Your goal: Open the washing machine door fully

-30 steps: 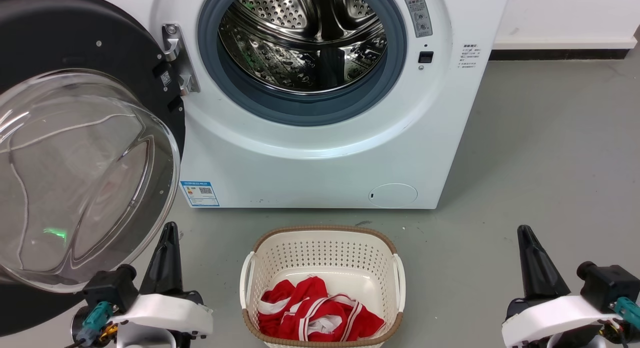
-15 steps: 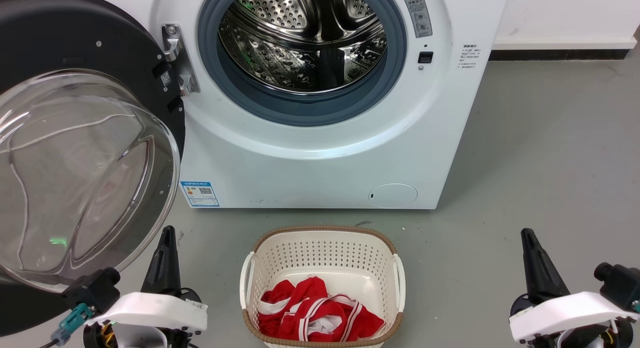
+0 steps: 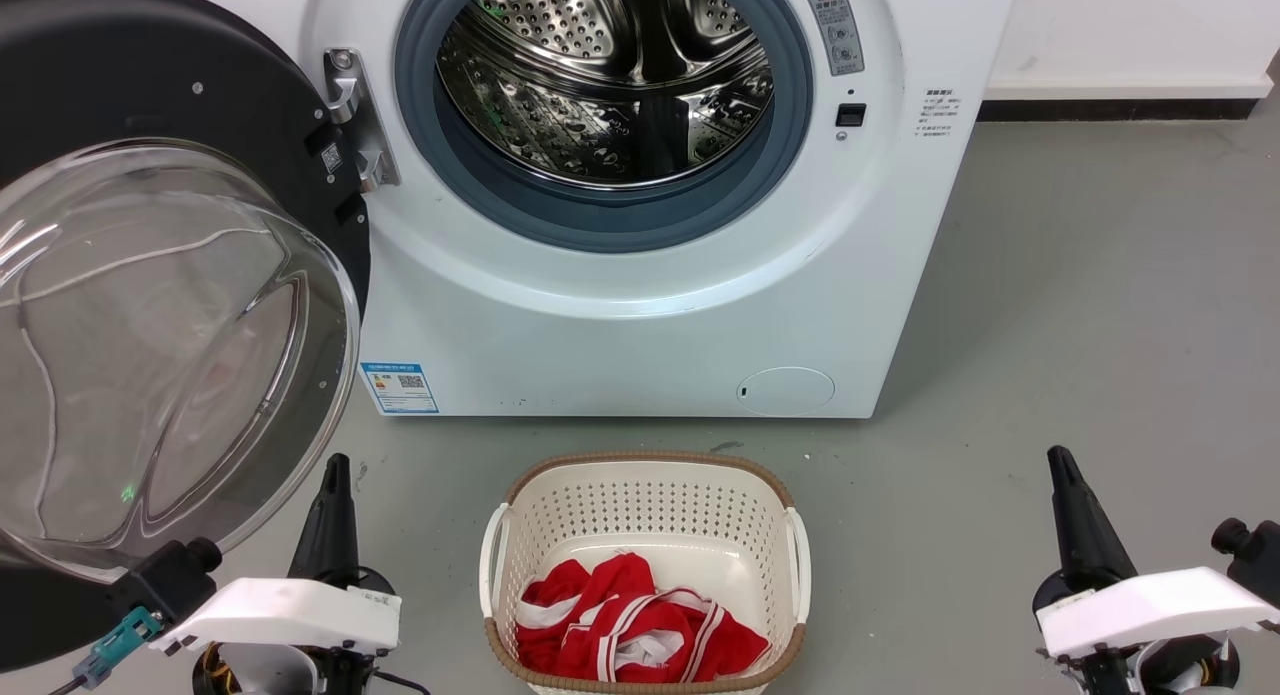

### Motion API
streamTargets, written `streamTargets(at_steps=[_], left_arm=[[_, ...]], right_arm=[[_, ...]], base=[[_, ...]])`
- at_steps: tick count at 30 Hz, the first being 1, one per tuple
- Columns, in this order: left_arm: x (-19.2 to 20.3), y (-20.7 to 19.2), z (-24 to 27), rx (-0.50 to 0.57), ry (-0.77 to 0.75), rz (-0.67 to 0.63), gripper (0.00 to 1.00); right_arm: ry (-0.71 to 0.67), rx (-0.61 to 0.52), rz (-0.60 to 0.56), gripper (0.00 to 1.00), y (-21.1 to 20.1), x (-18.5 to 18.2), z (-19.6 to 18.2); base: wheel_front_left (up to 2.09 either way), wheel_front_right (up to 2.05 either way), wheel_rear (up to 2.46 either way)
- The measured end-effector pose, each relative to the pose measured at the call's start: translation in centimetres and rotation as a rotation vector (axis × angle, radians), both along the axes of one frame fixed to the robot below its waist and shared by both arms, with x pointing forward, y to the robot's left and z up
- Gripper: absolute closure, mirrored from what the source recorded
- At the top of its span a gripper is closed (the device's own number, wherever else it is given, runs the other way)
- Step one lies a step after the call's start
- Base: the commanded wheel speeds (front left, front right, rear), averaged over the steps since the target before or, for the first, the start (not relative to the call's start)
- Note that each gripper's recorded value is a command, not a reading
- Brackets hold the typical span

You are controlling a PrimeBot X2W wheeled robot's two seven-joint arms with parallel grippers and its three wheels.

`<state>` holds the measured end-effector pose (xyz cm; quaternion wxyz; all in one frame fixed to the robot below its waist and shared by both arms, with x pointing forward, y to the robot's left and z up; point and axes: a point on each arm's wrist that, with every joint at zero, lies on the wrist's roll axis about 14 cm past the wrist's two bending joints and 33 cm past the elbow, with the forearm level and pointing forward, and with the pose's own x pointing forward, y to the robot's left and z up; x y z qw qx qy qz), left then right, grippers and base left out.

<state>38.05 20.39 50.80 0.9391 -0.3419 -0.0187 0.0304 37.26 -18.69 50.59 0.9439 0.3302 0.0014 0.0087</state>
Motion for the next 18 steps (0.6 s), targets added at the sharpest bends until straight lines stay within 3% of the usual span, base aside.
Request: streamTargets(at_steps=[18], left_arm=[[0.09,0.03,-0.61,-0.236,0.021,-0.008,1.0]], right_arm=[[0.018,0.241,-0.013,1.0,-0.43,0.46,-0.2]], base=[[0.0,0.0,0.0]])
